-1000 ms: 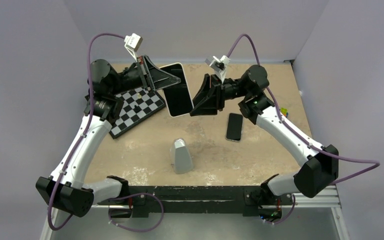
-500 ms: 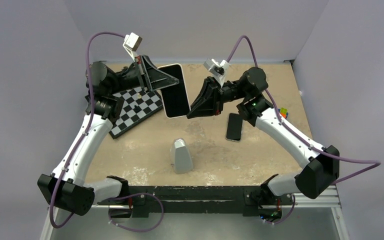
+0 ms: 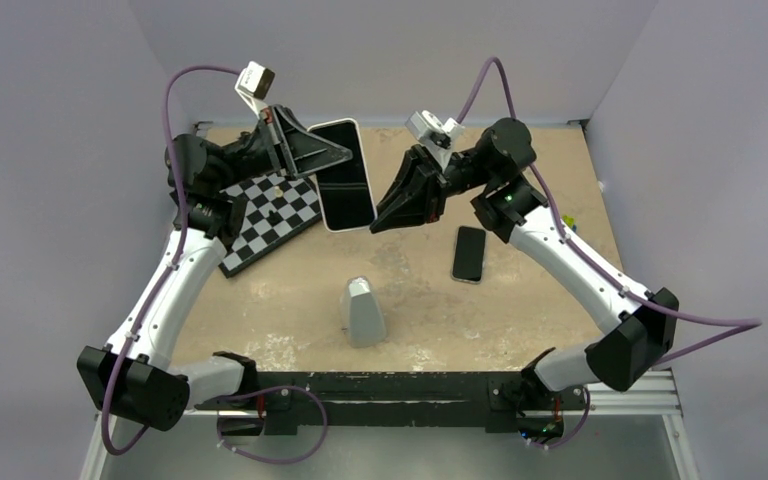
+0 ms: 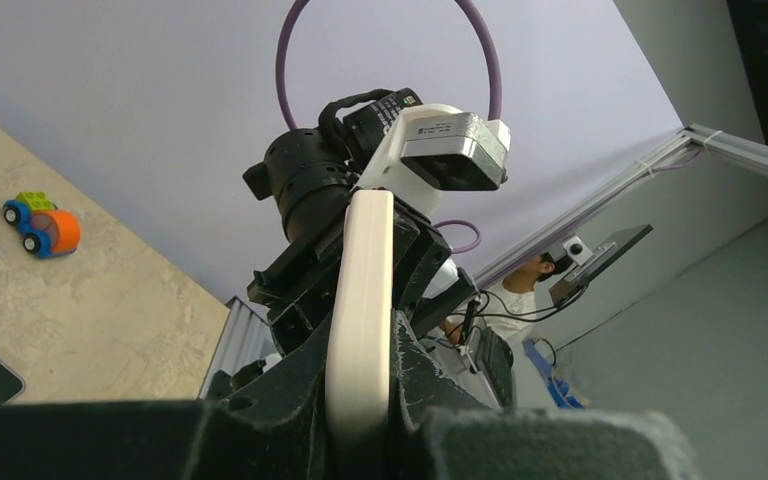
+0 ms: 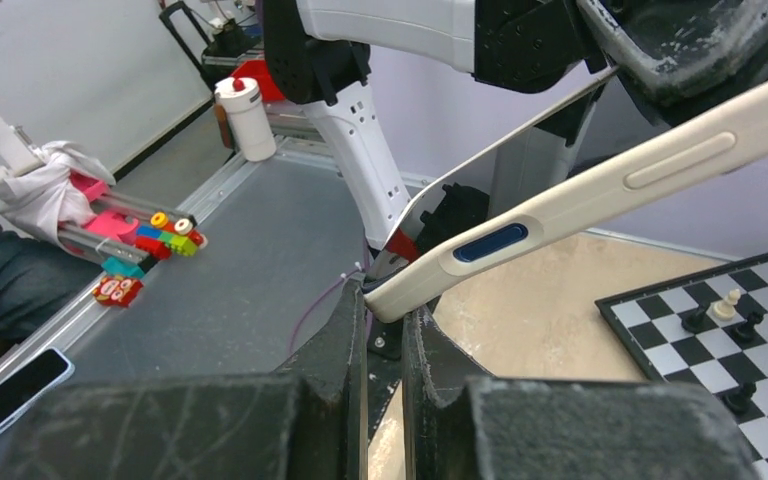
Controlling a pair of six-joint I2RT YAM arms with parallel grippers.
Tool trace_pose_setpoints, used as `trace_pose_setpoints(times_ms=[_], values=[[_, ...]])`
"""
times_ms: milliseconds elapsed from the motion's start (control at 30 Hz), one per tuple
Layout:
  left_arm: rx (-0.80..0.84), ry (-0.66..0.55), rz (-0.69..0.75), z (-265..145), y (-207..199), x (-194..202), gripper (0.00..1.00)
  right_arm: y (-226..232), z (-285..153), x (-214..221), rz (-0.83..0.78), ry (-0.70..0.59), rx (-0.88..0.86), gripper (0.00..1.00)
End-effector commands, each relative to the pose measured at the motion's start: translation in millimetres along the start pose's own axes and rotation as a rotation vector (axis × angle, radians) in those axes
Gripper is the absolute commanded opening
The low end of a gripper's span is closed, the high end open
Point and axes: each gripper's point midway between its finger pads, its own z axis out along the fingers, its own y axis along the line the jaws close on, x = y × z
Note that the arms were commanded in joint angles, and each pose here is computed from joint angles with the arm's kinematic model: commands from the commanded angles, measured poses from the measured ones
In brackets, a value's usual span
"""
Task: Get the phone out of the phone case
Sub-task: Remove the phone case from the phone.
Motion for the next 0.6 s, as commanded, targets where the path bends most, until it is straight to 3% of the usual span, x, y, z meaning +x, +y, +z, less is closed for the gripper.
trace_pose_setpoints(times_ms=[0, 200, 433, 567], values=[[-0.004, 0.028, -0.122, 6, 3, 10, 0.00, -27, 9, -59, -0.313, -0.118, 0.143, 0.00], [0.013, 0.020, -0.114, 9, -3, 8, 0.00, -43, 7, -67, -0.301, -0.139, 0.236, 0.00], [0.034, -0.006, -0.078, 8, -11, 5, 0.00, -88, -15, -64, -0.222, -0.157, 0.541, 0.00], [0.047, -0.069, -0.004, 8, -17, -4, 0.00, -90, -14, -42, -0.088, -0.102, 0.538, 0.00]])
